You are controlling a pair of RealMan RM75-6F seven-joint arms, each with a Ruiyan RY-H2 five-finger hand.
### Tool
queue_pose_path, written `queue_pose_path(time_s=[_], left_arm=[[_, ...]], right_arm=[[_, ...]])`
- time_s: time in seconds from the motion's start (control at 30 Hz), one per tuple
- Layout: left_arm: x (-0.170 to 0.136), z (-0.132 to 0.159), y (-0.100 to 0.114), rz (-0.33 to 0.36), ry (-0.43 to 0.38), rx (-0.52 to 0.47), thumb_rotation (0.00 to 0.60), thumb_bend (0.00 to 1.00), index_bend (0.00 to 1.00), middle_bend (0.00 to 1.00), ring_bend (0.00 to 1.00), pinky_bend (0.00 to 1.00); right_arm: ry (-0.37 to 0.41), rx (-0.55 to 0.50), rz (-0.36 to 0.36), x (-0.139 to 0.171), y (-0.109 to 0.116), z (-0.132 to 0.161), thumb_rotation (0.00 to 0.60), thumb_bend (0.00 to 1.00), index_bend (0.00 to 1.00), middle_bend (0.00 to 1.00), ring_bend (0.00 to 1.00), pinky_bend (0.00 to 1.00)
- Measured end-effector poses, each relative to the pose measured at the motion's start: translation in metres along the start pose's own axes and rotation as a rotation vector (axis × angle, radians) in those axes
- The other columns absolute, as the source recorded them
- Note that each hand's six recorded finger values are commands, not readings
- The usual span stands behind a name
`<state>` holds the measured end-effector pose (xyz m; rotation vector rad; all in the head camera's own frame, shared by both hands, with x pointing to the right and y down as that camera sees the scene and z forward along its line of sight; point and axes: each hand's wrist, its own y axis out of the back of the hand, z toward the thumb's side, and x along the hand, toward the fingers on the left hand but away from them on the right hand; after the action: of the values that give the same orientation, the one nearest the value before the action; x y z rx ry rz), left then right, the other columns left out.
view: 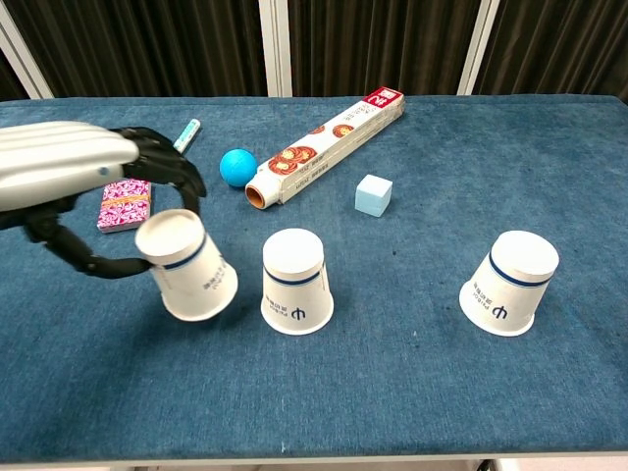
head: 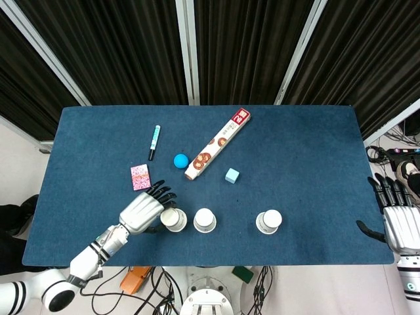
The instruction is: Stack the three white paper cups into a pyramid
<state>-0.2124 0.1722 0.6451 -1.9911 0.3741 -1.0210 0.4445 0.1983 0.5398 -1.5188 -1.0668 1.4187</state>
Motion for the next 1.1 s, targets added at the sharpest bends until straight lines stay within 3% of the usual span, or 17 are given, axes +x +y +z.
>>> queue_pose_path(time_s=[0.23, 0.67, 1.1], left_arm=[[0.019, 0.012, -0.002, -0.026, -0.019, 0.042, 0.600, 0.36, 0.44, 0.21, 0.13, 0.00], [0.040, 0.026, -0.008, -0.056, -0.035, 0.032, 0.600, 0.35, 0.44, 0.21, 0.13, 0.00], [0.040, 0.027, -0.011, -0.055, -0.026, 0.042, 0.600, 0.21, 0.34, 0.21, 0.13, 0.00]], right_arm=[[-0.007, -0.005, 0.004, 0.003, -0.001, -0.002, 0.600, 0.29, 0.00, 0.08, 0.00, 0.08], [-0.009, -0.010, 0.009, 0.002, -0.002, -0.003, 0.600, 0.29, 0.00, 0.08, 0.00, 0.08], [-0.007, -0.015, 0.012, 0.002, -0.003, -0.002, 0.600, 0.29, 0.00, 0.08, 0.00, 0.08]])
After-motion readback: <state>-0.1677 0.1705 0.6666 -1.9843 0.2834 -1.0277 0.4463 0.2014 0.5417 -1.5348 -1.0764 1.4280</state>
